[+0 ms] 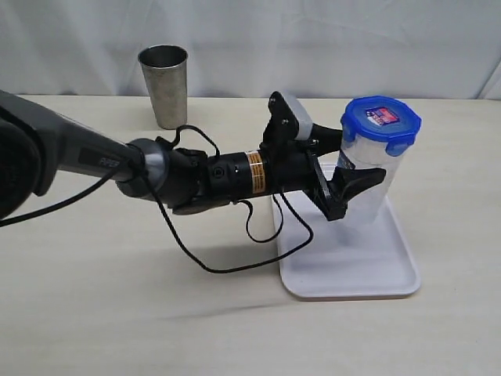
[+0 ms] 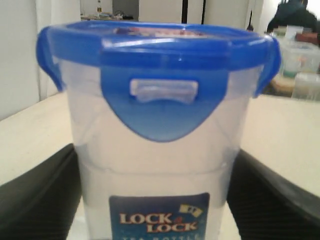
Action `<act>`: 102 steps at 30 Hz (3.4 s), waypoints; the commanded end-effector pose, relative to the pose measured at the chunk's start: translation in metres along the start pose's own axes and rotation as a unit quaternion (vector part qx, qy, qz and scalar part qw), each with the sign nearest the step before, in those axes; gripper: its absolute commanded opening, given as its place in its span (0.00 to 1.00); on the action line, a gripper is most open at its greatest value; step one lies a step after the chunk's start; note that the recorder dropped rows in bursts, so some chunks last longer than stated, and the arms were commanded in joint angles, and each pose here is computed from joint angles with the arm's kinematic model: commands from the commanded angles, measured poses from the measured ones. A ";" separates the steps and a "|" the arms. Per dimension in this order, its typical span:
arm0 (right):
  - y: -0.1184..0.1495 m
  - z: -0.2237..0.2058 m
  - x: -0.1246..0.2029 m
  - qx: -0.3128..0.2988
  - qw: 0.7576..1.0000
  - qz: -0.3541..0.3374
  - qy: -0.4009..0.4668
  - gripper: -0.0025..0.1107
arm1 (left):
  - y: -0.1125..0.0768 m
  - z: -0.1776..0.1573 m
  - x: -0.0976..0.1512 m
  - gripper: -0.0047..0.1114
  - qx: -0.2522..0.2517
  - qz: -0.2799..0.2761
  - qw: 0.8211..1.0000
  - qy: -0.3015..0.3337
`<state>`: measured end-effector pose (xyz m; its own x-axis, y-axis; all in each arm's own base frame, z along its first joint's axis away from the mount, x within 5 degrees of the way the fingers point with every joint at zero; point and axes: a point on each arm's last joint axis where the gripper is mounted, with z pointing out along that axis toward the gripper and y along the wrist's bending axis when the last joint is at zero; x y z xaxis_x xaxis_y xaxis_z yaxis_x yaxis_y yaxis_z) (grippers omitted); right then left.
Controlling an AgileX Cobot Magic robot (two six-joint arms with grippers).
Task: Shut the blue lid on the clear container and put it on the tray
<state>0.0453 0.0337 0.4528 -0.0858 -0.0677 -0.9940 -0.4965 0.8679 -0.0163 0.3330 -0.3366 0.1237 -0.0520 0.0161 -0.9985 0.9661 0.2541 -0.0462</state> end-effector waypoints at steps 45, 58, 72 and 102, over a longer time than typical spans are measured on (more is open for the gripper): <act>-0.001 0.001 0.004 0.006 1.000 -0.003 0.010 0.06 | -0.004 0.003 0.032 0.81 0.048 -0.004 0.999 0.007; -0.001 0.001 0.005 0.005 1.000 -0.003 0.012 0.06 | 0.011 -0.012 0.034 0.81 0.066 0.002 0.998 0.020; -0.001 0.001 0.005 0.005 1.000 -0.003 0.012 0.06 | 0.032 -0.035 0.038 0.80 0.082 -0.007 0.996 0.041; 0.012 -0.079 0.045 0.043 0.988 -0.045 -0.140 0.06 | 0.019 -0.149 -0.152 0.04 -0.254 -0.043 0.948 0.188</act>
<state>-0.0218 0.0070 0.4265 0.1489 -0.0127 -0.9888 -0.4450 0.8921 -0.0784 0.3369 -0.2056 0.2485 -0.3150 0.3576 -0.8792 0.7677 0.6407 -0.0144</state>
